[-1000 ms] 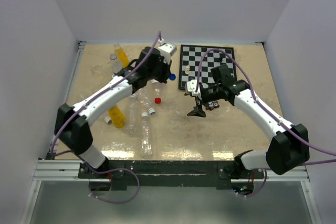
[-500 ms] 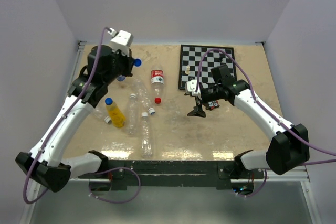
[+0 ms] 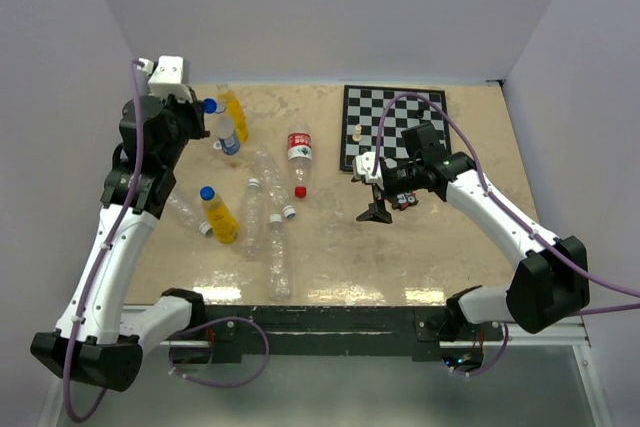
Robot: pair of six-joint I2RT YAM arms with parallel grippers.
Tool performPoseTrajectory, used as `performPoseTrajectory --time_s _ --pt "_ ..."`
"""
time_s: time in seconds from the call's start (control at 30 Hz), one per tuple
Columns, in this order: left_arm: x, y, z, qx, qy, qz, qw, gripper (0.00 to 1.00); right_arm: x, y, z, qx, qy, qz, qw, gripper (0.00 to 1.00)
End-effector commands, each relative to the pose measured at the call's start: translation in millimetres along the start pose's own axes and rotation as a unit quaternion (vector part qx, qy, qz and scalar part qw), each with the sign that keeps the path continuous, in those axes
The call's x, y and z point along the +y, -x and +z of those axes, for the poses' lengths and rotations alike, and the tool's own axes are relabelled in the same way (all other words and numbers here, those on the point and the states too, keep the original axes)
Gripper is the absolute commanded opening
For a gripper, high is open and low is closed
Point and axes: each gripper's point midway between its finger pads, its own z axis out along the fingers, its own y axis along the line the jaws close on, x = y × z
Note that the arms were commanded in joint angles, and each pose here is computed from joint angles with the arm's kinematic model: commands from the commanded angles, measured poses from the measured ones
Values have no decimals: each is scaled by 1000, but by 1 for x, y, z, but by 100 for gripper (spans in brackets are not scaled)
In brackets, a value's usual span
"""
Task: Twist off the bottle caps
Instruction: Place the bottle cap at the center of the board.
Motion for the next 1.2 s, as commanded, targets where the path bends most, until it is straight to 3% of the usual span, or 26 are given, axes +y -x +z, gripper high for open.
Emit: performPoseTrajectory --time_s 0.0,0.37,0.57,0.87,1.17 --pt "30 2 6 -36 41 -46 997 0 -1 5 -2 -8 -3 -7 1000 98" --pt "87 -52 37 -8 90 -117 989 0 1 9 -5 -11 -4 -12 1000 98" --pt "107 -115 60 59 116 -127 983 0 2 11 -5 -13 -2 -15 1000 98" --pt "107 -214 92 184 97 -148 967 0 2 10 -5 -13 -2 -14 1000 98" --pt "114 -272 114 250 92 -158 951 0 1 9 -4 -11 -2 -12 1000 98"
